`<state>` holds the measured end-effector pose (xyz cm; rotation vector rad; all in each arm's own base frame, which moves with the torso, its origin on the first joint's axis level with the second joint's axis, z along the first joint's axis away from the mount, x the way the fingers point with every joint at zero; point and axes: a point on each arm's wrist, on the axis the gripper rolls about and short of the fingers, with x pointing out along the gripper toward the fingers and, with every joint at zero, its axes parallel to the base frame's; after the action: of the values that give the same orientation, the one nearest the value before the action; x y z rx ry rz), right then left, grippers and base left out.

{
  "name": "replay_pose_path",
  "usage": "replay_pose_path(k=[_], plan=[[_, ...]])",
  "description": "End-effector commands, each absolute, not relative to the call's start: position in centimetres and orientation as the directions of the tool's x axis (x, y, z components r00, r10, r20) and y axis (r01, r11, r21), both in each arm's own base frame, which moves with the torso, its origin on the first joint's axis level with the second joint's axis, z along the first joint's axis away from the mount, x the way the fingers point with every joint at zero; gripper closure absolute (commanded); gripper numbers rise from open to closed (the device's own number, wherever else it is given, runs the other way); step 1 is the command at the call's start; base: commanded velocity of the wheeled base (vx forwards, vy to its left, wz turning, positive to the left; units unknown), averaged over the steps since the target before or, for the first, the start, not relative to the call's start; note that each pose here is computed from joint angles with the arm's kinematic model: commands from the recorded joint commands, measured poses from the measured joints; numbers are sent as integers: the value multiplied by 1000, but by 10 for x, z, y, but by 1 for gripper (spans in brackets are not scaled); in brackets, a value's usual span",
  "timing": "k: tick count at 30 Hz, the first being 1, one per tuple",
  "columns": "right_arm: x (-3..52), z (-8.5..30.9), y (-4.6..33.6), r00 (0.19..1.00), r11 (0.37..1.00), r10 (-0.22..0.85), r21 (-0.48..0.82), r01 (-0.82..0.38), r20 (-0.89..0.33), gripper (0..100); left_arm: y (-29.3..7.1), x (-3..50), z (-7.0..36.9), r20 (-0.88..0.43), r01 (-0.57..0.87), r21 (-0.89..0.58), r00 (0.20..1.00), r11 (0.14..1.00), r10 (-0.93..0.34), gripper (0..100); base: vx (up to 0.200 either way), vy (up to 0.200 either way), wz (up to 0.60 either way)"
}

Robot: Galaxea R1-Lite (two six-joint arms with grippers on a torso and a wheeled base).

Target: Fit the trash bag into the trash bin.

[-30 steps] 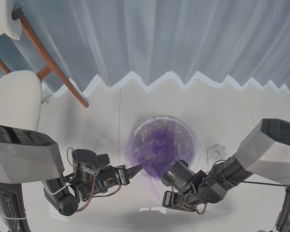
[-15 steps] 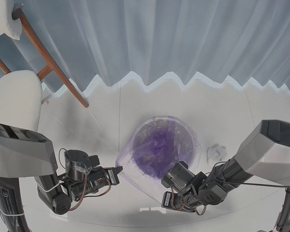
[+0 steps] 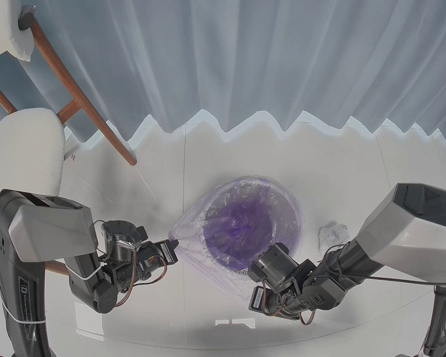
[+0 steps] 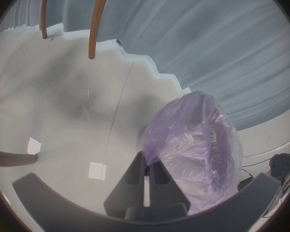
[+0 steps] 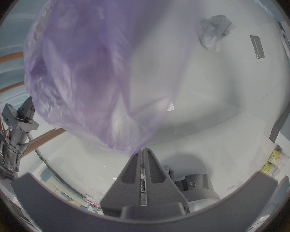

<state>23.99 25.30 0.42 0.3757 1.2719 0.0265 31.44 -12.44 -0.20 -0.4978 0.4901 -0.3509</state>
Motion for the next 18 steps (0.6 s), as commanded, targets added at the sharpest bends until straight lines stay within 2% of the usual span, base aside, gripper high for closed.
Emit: replay_pose_path(k=[1, 6, 13, 14, 18], plan=[[254, -4, 248, 334, 928, 218, 301, 218, -917, 100, -132, 335, -15, -366, 178, -557, 824, 811, -433, 100, 0, 0, 0], [261, -11, 246, 368, 921, 212, 311, 235, -905, 100, -141, 353, -9, -378, 105, -628, 824, 771, -421, 100, 0, 0, 0], [247, -6, 229, 401, 915, 226, 335, 227, -888, 100, -157, 347, -23, -405, 115, -624, 798, 773, -446, 100, 0, 0, 0], [240, 2, 222, 408, 910, 243, 353, 219, -880, 0, -157, 346, -23, -407, 115, -623, 797, 773, -447, 100, 0, 0, 0], [212, 41, 207, 480, 845, 388, 511, 155, -787, 0, -157, 343, -21, -407, 108, -619, 803, 778, -436, 100, 0, 0, 0]])
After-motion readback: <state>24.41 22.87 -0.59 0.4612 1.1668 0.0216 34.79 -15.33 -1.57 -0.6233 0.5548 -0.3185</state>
